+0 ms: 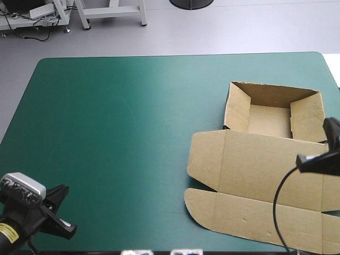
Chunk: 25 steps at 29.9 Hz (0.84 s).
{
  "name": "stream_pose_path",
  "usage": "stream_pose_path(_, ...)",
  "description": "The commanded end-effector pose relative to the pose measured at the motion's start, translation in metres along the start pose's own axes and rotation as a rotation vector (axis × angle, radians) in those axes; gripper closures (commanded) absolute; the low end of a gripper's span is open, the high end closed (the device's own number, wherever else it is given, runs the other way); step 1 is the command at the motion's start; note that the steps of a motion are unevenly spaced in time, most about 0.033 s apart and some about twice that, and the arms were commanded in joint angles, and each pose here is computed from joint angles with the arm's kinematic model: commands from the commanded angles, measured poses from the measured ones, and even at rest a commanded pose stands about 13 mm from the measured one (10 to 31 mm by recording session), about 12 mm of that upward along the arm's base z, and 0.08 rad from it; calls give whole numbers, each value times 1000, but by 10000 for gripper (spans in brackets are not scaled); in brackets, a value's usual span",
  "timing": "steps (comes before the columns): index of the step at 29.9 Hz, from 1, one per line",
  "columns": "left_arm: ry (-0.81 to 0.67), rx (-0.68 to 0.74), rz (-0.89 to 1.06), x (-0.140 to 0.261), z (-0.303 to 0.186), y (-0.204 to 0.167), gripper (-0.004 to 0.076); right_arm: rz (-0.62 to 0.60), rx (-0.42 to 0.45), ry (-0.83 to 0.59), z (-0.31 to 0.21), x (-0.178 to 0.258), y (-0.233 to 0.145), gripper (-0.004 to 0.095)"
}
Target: Fold the box
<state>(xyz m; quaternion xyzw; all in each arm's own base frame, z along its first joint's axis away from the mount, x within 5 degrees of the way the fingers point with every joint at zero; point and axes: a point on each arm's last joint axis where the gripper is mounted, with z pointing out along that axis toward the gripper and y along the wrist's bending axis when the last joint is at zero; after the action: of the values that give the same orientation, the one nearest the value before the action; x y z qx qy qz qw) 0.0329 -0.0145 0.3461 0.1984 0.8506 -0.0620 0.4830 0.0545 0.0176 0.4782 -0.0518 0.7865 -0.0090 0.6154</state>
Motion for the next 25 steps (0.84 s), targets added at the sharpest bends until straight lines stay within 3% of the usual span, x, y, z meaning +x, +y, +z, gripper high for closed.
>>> stream_pose_path(1, -121, 11, -10, 4, -5, -3, 696, -8, 47, -105, -6, 30, 6, 928)
stream_pose_path(10, -154, 26, -22, 41, 2, -9, 696, 33, 32, 49, 17, 121, 12, 928)
stream_pose_path(20, -139, 27, -25, 48, 12, -9, 697, -7, 116, 44, 4, 139, 13, 928)
stream_pose_path(25, -158, 56, -47, 47, 14, -12, 697, -25, 64, 35, 2, 142, 15, 928)
